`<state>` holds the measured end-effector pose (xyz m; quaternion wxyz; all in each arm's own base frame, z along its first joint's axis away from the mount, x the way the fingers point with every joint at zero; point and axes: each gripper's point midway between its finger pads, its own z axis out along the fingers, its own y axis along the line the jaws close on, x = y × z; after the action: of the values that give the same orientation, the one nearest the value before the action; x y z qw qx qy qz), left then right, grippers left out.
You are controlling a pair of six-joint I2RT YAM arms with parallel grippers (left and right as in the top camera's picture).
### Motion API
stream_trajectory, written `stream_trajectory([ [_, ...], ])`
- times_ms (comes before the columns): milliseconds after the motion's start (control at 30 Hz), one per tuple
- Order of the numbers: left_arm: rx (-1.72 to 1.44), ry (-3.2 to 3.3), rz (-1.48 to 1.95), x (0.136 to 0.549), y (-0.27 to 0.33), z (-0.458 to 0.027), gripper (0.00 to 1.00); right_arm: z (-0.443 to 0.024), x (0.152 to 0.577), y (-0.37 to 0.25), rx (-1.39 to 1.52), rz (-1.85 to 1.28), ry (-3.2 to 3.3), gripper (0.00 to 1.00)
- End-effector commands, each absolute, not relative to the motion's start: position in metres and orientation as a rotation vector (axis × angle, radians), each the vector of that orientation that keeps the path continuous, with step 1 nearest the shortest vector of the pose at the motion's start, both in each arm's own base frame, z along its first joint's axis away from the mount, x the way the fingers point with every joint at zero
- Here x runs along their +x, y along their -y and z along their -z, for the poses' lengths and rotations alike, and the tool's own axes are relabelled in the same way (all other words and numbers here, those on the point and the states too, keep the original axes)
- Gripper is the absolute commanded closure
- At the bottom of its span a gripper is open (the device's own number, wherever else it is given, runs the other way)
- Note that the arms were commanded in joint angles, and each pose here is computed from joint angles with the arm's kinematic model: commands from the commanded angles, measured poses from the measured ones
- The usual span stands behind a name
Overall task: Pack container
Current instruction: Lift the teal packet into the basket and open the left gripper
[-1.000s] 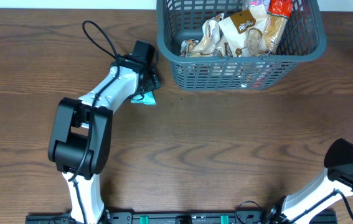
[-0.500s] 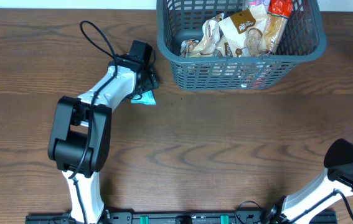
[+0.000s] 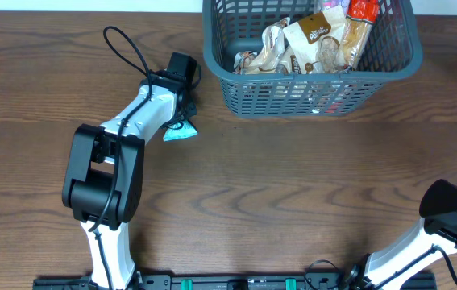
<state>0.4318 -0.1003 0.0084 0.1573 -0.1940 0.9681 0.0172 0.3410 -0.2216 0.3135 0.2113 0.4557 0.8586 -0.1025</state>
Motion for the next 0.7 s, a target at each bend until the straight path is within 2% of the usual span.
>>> stream_trajectory([
  [0, -0.555, -2.800, -0.075, 0.426, 0.098, -0.001, 0.94, -0.314, 0.337, 0.228, 1.275, 0.307, -2.382, 0.01],
  [100, -0.571, -2.792, -0.138, 0.419, 0.088, -0.017, 0.94, -0.314, 0.337, 0.228, 1.275, 0.307, -2.382, 0.01],
  [200, -0.582, -2.745, -0.232, 0.411, 0.071, -0.057, 0.94, -0.314, 0.337, 0.228, 1.275, 0.307, -2.382, 0.01],
  [367, -0.597, -2.540, -0.220, 0.399, 0.051, -0.165, 0.94, -0.314, 0.337, 0.228, 1.275, 0.307, -2.382, 0.01],
  [567, -0.613, -2.155, 0.067, 0.384, 0.048, -0.320, 0.94, -0.314, 0.337, 0.228, 1.275, 0.307, -2.382, 0.01],
  [667, -0.638, -1.986, 0.217, 0.376, 0.051, -0.381, 0.94, -0.314, 0.337, 0.228, 1.275, 0.307, -2.382, 0.01],
])
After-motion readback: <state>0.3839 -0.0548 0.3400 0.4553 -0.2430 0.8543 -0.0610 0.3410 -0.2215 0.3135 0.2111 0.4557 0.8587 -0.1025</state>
